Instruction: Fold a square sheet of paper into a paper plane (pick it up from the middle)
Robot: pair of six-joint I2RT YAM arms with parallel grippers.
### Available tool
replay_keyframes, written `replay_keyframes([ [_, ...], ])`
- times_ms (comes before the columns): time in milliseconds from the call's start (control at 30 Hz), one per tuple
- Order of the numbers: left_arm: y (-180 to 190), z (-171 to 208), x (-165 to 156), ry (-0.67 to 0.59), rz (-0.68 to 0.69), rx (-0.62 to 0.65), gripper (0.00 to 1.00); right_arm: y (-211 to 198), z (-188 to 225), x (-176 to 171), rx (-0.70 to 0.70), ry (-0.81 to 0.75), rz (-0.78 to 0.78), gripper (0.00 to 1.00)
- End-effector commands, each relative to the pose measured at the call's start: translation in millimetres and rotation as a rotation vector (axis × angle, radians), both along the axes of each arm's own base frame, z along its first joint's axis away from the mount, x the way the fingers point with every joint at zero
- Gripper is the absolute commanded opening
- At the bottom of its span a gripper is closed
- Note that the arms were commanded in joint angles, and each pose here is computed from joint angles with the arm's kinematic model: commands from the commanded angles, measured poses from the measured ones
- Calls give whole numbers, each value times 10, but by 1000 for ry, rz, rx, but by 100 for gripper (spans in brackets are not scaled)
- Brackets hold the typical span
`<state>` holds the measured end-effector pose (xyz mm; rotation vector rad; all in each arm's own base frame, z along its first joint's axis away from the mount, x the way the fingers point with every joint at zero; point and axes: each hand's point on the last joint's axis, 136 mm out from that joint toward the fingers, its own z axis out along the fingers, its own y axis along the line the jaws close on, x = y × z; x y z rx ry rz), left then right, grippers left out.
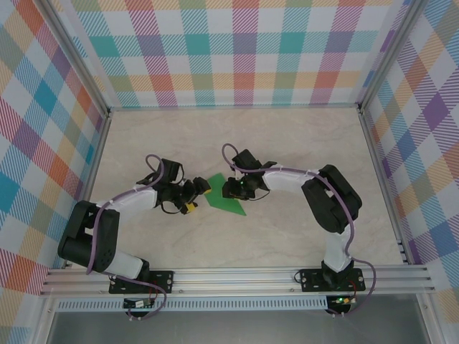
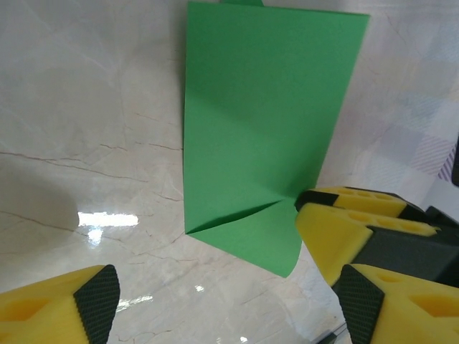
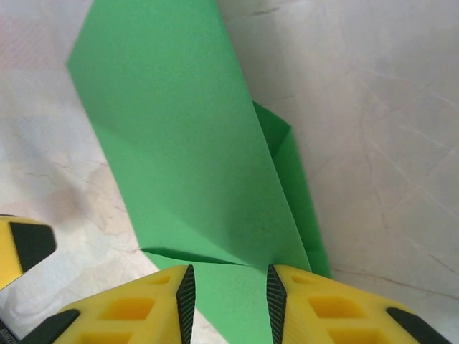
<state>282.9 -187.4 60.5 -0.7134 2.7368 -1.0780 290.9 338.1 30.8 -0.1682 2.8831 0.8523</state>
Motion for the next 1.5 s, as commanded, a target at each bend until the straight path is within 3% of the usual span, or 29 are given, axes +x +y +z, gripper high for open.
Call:
replay_keyframes([
  [0,-109,-32,-39,12,-24,-27,78,-24,-86,13,-23,36,-27,33],
  [133,-182,-63,-62,19,-39,-33,71,-86,-153,17,-30,71,-62,32],
  [500,-308,-161,-59,43,-42,-34,58,-155,-179,27,167,230,-153,32],
  [1067,-375,-240,34,46,-52,-16,44,-222,-190,36,248,298,-201,31],
  [1467,-500,-183,118,21,-68,-84,33,-232,-155,50,275,303,-203,31],
])
